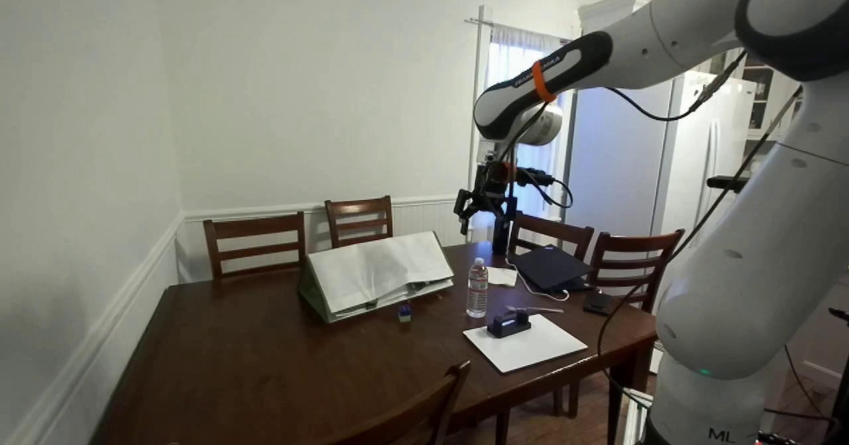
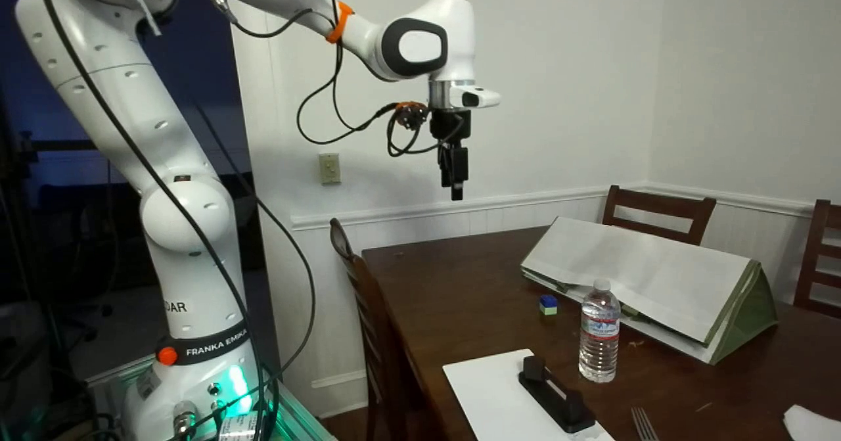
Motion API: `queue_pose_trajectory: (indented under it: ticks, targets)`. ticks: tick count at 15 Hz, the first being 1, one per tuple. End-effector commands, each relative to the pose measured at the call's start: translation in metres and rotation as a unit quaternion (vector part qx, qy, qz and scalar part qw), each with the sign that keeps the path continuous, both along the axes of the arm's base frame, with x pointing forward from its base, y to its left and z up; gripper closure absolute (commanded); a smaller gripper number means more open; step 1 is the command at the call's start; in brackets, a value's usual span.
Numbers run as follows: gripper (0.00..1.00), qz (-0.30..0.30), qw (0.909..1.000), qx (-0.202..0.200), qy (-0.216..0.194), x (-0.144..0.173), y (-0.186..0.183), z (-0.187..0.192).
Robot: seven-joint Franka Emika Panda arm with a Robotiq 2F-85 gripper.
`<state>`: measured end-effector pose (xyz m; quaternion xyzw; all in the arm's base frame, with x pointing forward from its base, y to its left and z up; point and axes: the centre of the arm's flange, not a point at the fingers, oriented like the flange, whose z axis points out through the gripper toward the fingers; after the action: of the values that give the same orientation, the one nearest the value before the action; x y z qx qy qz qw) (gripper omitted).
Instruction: Move the water bottle to the left, then lay it down
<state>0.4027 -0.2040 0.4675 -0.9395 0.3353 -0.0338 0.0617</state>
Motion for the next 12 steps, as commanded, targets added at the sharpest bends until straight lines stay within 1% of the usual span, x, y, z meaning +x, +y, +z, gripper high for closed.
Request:
queue_pose_trajectory:
  ticks: [1, 3, 5, 7, 9, 10, 12]
  targets:
    - [0.00, -0.100, 0.9950, 0.006, 0.008, 0.026, -0.066, -0.032]
    - [0.00, -0.152, 0.9883, 0.006, 0.015, 0.027, -0.097, -0.054]
    - [0.00, -0.203, 0.9790, 0.008, 0.012, 0.033, -0.127, -0.071]
    - [0.00, -0.255, 0.9669, 0.003, 0.003, 0.043, -0.154, -0.084]
    - [0.00, -0.304, 0.9526, -0.003, -0.005, 0.057, -0.175, -0.091]
    - [0.00, -0.323, 0.9463, -0.010, -0.007, 0.063, -0.184, -0.094]
    - [0.00, -0.350, 0.9365, -0.019, -0.010, 0.075, -0.199, -0.101]
